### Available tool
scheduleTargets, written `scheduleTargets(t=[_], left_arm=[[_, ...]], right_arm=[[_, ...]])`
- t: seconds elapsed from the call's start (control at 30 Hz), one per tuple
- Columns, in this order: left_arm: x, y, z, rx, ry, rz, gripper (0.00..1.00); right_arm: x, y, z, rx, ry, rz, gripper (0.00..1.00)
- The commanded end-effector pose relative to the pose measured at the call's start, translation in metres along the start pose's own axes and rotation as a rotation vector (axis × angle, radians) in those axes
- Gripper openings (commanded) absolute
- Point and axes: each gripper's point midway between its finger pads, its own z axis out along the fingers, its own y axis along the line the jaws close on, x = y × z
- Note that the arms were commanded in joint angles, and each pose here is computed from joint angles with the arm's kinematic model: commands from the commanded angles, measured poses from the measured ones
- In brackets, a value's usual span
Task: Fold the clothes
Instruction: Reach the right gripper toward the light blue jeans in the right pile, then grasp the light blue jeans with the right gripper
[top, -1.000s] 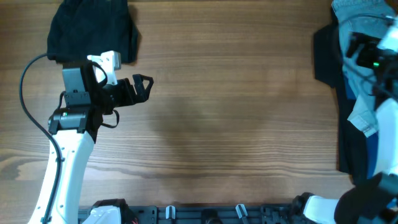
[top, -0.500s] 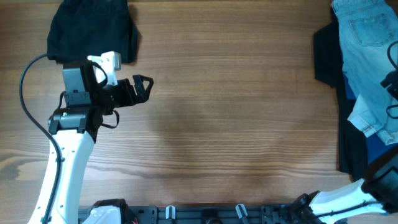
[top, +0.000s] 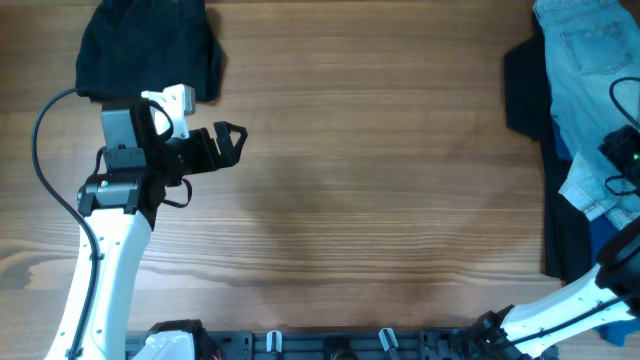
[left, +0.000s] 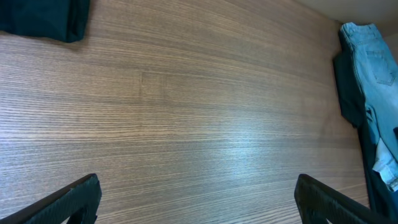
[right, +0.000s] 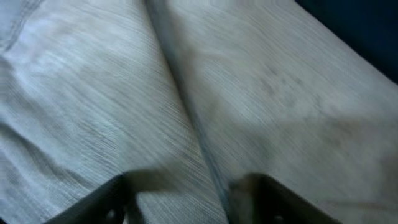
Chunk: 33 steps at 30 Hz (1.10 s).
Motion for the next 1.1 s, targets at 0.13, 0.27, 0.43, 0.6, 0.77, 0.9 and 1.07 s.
scheduleTargets(t=[0.13,0.27,0.43,0.6,0.77,0.9,1.07], left_arm=[[-0.006,-0.008,-0.003,0.026,-0.010,0.004,1.00],[-0.006,-0.008,-0.003,0.026,-0.010,0.004,1.00],[-0.006,-0.008,-0.003,0.026,-0.010,0.004,1.00],[-0.007,-0.008,-0.003,0.026,-0.013,0.005,1.00],[-0.012,-0.010,-0.003,0.032,-0.033,0.007,1.00],[-0.012,-0.010,-0.003,0.033,-0.033,-0.003,1.00],[-0.014,-0.010,-0.003,0.034,-0.039,0.000,1.00]], right_arm=[[-0.026,0.036,-0.017,-0.158,-0.062,0.011,0.05],[-0.055,0.072,-0.052,-0.223,-0.143,-0.048,0.04],[-0.072,0.126,-0.094,-0.261,-0.211,-0.128,0.04],[-0.048,0.202,-0.121,-0.373,-0.163,-0.202,0.04],[-0.007,0.267,-0.131,-0.417,-0.083,-0.243,0.04],[0.000,0.258,-0.125,-0.353,-0.056,-0.237,0.04],[-0.005,0.232,-0.120,-0.302,-0.043,-0.206,0.04]])
